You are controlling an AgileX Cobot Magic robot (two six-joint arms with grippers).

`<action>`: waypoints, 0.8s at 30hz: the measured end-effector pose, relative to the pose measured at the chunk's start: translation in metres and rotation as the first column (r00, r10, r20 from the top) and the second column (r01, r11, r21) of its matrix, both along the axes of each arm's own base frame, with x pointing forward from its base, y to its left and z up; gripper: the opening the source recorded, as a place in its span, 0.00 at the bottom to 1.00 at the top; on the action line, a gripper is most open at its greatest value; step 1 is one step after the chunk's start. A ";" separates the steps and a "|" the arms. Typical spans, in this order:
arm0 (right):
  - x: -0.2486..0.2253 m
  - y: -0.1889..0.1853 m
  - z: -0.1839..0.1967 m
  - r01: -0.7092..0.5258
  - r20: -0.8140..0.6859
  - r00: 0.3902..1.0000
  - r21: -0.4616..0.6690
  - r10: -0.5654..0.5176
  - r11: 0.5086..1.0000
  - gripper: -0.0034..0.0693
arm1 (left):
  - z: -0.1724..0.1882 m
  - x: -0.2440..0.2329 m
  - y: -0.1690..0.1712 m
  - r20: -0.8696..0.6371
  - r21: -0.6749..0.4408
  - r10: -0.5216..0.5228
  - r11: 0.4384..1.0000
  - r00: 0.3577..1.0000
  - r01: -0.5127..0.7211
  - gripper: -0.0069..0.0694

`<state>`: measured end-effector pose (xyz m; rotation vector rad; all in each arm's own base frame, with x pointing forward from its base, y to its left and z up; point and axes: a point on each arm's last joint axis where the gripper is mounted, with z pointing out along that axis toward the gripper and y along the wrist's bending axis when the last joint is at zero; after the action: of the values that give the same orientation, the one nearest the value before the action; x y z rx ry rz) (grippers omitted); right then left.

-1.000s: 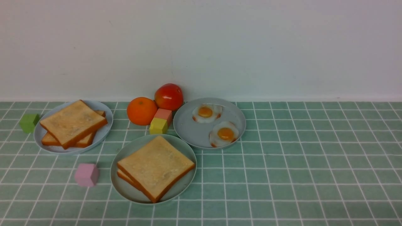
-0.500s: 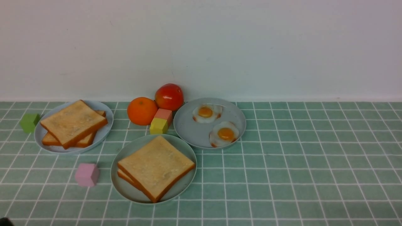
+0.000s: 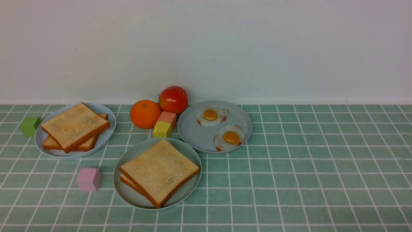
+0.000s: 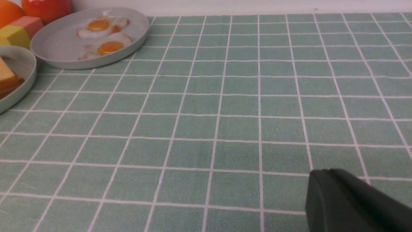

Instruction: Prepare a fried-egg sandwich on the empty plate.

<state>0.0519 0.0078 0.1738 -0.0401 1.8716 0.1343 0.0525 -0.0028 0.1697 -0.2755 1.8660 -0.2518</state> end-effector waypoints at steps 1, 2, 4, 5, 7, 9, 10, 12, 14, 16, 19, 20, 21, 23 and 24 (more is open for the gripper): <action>0.000 0.000 0.000 0.000 0.000 1.000 0.000 0.000 1.000 0.05 | 0.000 0.000 0.000 0.000 -0.001 0.000 1.000 1.000 0.000 0.07; 0.000 0.000 0.000 0.000 0.000 1.000 0.000 0.000 1.000 0.05 | 0.000 0.000 0.000 0.000 -0.001 0.000 1.000 1.000 0.000 0.07; 0.000 0.000 0.000 0.000 0.000 1.000 0.000 0.000 1.000 0.06 | 0.000 0.000 0.000 0.000 -0.001 0.000 1.000 1.000 0.000 0.07; 0.000 0.000 0.000 0.000 0.000 1.000 0.000 0.000 1.000 0.06 | 0.000 0.000 0.000 0.000 -0.001 0.000 1.000 1.000 0.000 0.07; 0.000 0.000 0.000 0.000 0.000 1.000 0.000 0.000 1.000 0.06 | 0.000 0.000 0.000 0.001 -0.001 0.001 1.000 1.000 -0.001 0.07; 0.000 0.000 0.000 0.000 0.000 1.000 0.000 0.000 1.000 0.06 | 0.000 0.000 0.000 0.001 -0.001 0.001 1.000 1.000 -0.001 0.07; 0.000 0.000 0.000 0.000 0.000 1.000 0.000 0.000 1.000 0.06 | 0.000 0.000 0.000 0.001 -0.001 0.001 1.000 1.000 -0.001 0.07; 0.000 0.000 0.000 0.000 0.000 1.000 0.000 0.000 1.000 0.07 | 0.000 0.000 0.000 0.002 -0.001 0.001 1.000 1.000 -0.001 0.07; 0.000 0.000 0.000 0.000 0.000 1.000 0.000 0.000 1.000 0.07 | 0.000 0.000 0.000 0.002 -0.001 0.001 1.000 1.000 -0.001 0.07; 0.000 0.000 0.000 0.000 0.000 1.000 0.000 0.000 1.000 0.07 | 0.000 0.000 0.000 0.002 -0.001 0.001 1.000 1.000 -0.001 0.07; 0.000 0.000 0.000 0.000 0.000 1.000 0.000 0.000 1.000 0.08 | 0.000 0.000 0.000 0.003 0.000 0.001 1.000 1.000 -0.001 0.07; 0.000 0.000 0.000 0.000 0.000 1.000 0.000 0.000 1.000 0.08 | 0.000 0.000 0.000 0.003 0.000 0.001 1.000 1.000 -0.001 0.07; 0.000 0.000 0.000 0.000 0.000 1.000 0.000 0.000 1.000 0.08 | 0.000 0.000 0.000 0.003 0.000 0.001 1.000 1.000 -0.001 0.07; 0.000 0.000 0.000 0.000 -0.001 1.000 0.000 0.000 1.000 0.08 | 0.000 0.000 0.000 0.003 0.000 0.001 1.000 1.000 -0.001 0.07; 0.000 0.000 0.000 0.000 -0.001 1.000 0.000 0.000 1.000 0.08 | 0.000 0.000 0.000 0.003 0.000 0.001 1.000 1.000 -0.001 0.07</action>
<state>0.0519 0.0078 0.1739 -0.0402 1.8723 0.1344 0.0526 -0.0027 0.1699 -0.2764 1.8631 -0.2516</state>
